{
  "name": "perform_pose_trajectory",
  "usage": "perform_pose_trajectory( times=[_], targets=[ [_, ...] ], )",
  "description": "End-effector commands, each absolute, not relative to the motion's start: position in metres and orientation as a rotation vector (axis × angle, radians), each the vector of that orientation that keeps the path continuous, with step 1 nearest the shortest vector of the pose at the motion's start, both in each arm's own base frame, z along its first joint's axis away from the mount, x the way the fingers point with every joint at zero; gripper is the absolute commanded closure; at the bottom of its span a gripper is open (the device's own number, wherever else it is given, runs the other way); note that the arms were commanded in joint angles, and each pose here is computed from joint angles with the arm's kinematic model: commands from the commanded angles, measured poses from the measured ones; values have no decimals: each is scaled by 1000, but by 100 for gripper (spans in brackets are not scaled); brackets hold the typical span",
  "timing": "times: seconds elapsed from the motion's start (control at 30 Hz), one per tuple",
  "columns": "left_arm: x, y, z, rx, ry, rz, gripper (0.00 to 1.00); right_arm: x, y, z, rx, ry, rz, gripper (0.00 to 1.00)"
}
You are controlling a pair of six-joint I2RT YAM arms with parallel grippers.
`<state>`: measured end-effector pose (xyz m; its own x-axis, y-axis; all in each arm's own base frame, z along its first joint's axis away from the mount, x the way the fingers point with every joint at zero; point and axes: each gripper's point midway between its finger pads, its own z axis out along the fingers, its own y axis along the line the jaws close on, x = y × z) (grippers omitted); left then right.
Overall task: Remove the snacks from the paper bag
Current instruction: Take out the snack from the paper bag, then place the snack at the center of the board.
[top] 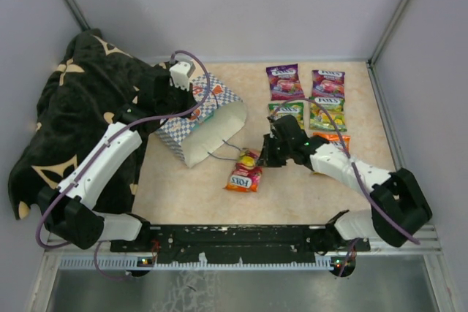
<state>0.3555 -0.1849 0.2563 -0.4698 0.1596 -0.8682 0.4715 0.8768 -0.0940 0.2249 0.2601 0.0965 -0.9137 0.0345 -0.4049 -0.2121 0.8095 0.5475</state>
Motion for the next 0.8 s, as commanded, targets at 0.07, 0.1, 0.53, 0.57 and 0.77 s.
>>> perform_pose_trajectory(
  times=[0.07,0.1,0.53,0.57,0.77],
  targets=[
    [360,-181,267,450,2026,-379,92,242,192,111,246,2503,744,100],
    [360,-181,267,450,2027,-379,92,244,185,114,371,2460,740,100],
    [361,-186,260,463,2043,-403,92,232,188,155,990,2017,878,1],
    [361,-187,260,467,2044,-404,92,232,194,154,867,2105,808,1],
    [360,-188,256,481,2060,-403,91,238,234,164,-183,2394,499,1]
  ],
)
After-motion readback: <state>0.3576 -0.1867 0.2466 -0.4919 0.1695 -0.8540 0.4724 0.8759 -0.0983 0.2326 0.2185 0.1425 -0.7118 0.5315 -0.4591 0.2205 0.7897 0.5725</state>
